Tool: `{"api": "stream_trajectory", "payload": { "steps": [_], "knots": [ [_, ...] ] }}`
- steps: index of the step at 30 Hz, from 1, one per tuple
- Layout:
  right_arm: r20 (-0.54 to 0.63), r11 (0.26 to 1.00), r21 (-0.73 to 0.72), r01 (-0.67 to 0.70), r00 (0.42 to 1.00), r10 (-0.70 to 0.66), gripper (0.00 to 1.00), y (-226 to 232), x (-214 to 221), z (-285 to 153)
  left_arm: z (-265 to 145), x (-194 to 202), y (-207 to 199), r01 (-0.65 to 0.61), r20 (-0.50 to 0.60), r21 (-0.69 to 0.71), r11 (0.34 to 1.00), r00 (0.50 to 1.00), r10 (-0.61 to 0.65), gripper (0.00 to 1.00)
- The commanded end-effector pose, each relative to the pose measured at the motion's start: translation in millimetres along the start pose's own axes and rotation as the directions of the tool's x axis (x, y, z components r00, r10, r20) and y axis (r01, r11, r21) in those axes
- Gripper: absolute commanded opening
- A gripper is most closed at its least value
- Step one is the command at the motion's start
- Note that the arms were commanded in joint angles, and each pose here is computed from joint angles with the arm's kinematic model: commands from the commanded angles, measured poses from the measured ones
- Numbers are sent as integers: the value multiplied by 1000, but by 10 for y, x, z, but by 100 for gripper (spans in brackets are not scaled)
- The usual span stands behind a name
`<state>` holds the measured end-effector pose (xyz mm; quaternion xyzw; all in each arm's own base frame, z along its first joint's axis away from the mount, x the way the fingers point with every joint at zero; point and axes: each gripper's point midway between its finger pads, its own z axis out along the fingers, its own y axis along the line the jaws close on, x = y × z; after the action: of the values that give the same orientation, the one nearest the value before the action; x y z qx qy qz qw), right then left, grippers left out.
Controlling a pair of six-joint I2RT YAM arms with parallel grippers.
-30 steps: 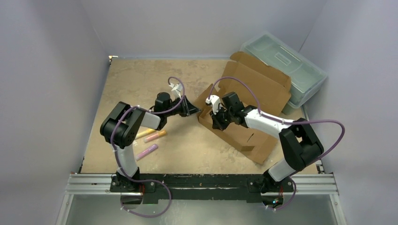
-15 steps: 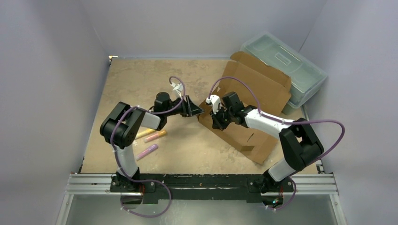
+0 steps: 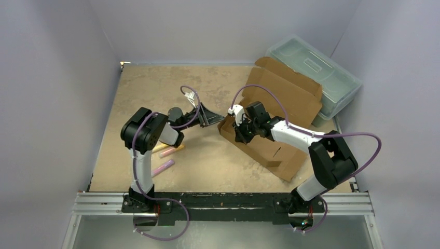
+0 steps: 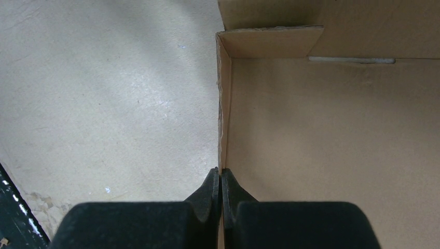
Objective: Fold the paper box
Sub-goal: Fold the paper box at the center of the board.
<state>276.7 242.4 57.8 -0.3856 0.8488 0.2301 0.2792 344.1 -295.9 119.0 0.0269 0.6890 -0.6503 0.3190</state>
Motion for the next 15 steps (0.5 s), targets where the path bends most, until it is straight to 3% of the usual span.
{"api": "stream_trajectory", "payload": {
  "steps": [1,8,15],
  "knots": [
    [25,1000,8,4,1000,-4,0,-51,-114,-6,40,-141,-202,-16,35,108,994,999,13,69],
    [24,1000,8,4,1000,-5,0,-52,-114,-4,31,-180,1,58,55,76,995,997,-62,54],
    [24,1000,5,6,1000,-6,0,-47,-114,1,87,-91,347,16,-10,-110,994,1000,-17,53]
  ]
}}
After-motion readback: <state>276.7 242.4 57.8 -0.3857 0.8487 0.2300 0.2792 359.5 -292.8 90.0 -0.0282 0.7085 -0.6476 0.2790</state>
